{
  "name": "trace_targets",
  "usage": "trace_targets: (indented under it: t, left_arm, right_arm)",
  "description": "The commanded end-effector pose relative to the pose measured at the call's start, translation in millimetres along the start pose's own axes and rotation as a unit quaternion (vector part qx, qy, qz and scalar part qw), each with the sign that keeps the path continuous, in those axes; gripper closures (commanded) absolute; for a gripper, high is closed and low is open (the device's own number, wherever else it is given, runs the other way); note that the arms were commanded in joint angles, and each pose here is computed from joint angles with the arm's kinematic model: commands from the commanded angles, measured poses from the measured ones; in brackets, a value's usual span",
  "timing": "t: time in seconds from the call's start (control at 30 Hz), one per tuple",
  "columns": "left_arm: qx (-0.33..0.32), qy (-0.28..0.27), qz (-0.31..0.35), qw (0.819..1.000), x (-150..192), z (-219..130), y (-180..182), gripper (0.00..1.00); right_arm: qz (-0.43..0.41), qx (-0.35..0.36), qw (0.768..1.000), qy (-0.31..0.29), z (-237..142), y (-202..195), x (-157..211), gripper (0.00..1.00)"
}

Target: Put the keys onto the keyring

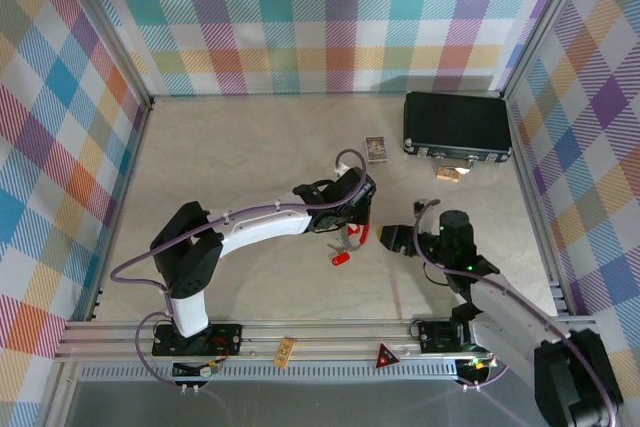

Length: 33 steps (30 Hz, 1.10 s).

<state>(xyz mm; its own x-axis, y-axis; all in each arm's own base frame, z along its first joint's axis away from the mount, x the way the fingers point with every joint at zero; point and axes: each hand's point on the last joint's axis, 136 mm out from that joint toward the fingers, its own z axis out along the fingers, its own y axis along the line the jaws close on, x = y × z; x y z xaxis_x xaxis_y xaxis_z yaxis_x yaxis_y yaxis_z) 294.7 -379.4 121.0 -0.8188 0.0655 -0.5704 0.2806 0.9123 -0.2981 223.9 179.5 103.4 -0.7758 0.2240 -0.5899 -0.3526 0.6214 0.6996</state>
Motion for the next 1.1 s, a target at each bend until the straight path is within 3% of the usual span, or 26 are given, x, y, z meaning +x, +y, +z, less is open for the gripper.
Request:
trace_targets:
  t: [0.0,0.07,0.27,0.43,0.63,0.7,0.73,0.83,1.07]
  left_arm:
    - [0.030,-0.020,-0.017,0.999,-13,-14,-7,1.00]
    - [0.029,-0.016,-0.021,0.999,-11,-14,-5,1.00]
    - [0.044,-0.027,-0.036,0.998,-17,-15,-7,1.00]
    - [0.047,-0.027,-0.042,0.998,-18,-17,-7,1.00]
    - [0.052,-0.028,-0.054,0.997,-19,-18,-3,1.00]
    - [0.055,-0.033,-0.059,0.996,-22,-21,0,1.00]
    - [0.057,-0.039,-0.063,0.996,-26,-24,2,0.96]
    - [0.071,-0.065,-0.077,0.992,-41,-43,9,0.69]
    - [0.127,-0.138,-0.083,0.979,-63,-83,24,0.51]
  right_arm:
    - [-0.066,-0.027,0.997,-0.035,12,23,-18,0.38]
    - [-0.074,-0.022,0.996,-0.031,20,23,-19,0.39]
    - [-0.061,-0.032,0.997,-0.022,48,18,-17,0.55]
    - [-0.061,-0.044,0.997,-0.030,59,21,-20,0.59]
    - [-0.101,-0.036,0.994,-0.016,63,28,-23,0.94]
    - [-0.112,-0.025,0.993,-0.018,59,28,-24,0.99]
    - [-0.118,-0.017,0.993,-0.015,57,27,-24,0.99]
    - [-0.138,-0.004,0.990,-0.008,49,30,-26,1.00]
    - [-0.194,0.014,0.981,0.006,28,47,-37,1.00]
